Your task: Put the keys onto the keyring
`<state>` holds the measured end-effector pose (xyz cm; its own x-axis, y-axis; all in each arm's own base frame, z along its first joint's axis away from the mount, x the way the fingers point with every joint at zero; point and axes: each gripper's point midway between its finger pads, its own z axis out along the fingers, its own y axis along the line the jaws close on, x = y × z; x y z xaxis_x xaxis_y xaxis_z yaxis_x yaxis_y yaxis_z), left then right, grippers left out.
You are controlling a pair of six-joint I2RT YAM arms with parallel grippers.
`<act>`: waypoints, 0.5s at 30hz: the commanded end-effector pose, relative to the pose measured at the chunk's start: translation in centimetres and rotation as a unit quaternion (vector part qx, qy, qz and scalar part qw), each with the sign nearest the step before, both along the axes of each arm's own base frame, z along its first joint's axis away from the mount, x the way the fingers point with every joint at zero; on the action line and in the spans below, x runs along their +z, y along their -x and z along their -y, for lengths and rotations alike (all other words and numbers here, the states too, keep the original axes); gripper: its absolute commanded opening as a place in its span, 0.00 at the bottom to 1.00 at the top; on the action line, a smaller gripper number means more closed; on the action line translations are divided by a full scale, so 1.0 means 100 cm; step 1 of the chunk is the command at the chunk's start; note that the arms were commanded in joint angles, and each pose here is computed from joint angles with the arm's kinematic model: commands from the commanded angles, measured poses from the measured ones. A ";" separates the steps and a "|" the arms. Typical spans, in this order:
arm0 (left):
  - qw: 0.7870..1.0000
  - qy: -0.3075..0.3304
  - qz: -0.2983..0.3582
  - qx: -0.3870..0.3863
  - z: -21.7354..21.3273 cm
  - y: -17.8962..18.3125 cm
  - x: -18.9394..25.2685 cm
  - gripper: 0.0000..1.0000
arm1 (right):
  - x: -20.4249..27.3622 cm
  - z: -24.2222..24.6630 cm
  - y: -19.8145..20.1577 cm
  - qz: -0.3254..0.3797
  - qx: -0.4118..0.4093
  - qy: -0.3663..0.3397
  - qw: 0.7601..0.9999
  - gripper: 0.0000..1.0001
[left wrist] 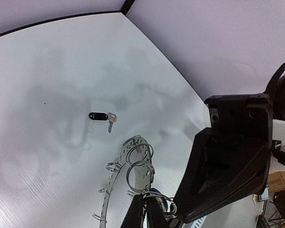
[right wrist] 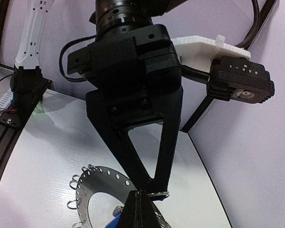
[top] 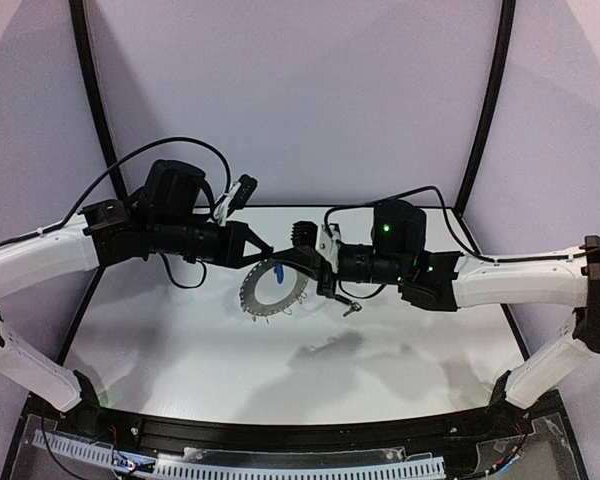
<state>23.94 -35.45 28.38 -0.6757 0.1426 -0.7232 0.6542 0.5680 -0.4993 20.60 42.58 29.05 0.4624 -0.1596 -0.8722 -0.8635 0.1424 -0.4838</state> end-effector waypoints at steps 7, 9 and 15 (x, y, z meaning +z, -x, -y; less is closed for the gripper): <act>0.999 0.026 0.006 0.044 -0.006 -0.011 0.030 0.01 | -0.028 -0.021 0.000 0.030 -0.019 0.041 0.999 0.00; 0.998 0.018 -0.001 0.056 -0.009 -0.013 0.029 0.01 | -0.036 -0.023 -0.004 0.052 -0.038 0.043 0.997 0.00; 0.996 0.014 -0.018 0.085 -0.014 -0.018 0.030 0.01 | -0.048 -0.033 -0.010 0.111 -0.075 0.047 0.990 0.00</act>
<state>25.09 -33.31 26.94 -0.7454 0.1033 -0.6586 0.5280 0.6945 -0.4887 21.71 44.94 27.23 0.5582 -0.2413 -0.7939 -0.7686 0.2101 -0.6043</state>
